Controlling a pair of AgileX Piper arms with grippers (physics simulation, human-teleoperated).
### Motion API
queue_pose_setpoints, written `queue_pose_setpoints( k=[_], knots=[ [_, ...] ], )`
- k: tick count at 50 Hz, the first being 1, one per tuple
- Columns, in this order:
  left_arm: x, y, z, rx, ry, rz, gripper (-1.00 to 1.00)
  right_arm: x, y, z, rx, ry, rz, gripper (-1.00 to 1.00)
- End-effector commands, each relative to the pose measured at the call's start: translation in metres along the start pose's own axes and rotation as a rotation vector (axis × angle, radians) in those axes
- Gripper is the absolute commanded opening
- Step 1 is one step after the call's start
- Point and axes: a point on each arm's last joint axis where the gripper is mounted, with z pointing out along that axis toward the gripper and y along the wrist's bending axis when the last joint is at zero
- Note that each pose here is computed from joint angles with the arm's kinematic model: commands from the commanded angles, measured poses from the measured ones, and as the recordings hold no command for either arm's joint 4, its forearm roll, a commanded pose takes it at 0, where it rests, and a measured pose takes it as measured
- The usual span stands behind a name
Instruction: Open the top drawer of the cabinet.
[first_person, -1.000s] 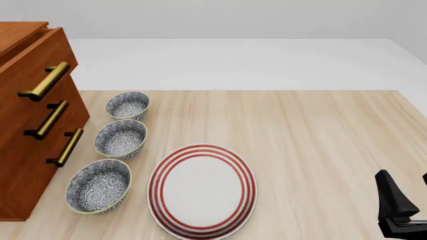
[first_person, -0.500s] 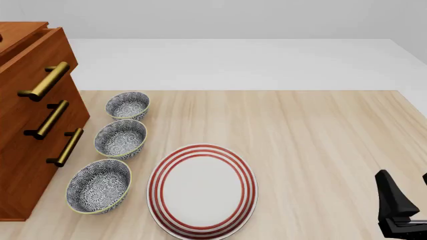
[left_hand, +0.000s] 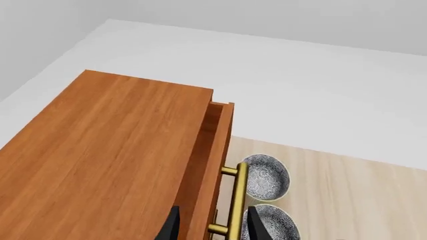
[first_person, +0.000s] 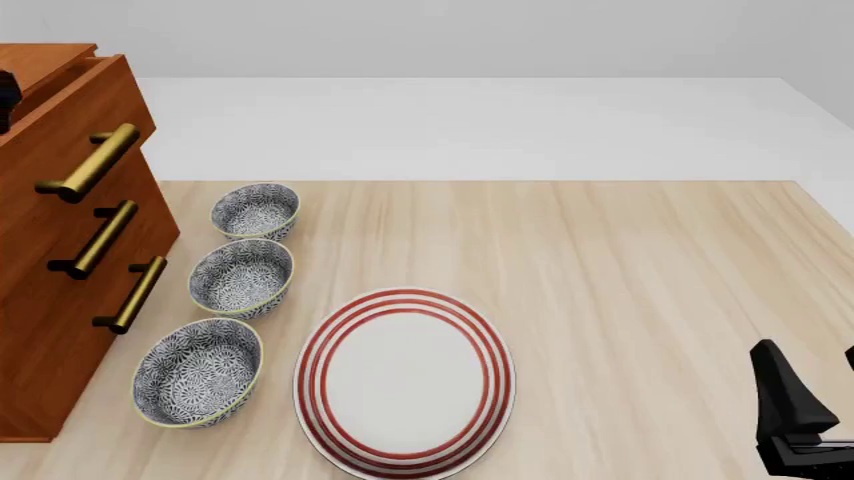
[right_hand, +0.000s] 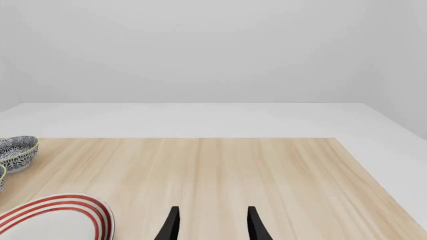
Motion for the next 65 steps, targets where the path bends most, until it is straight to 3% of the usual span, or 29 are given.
queue_pose_setpoints(
  k=[1, 65],
  knots=[
    [0.002, 0.001, 0.007, -0.003, 0.015, 0.003, 1.00, 0.000, 0.000, 0.000, 0.000, 0.000, 0.000, 1.00],
    [0.015, -0.004, 0.040, 0.013, 0.091, -0.011, 1.00, 0.000, 0.000, 0.000, 0.000, 0.000, 0.000, 1.00]
  ],
)
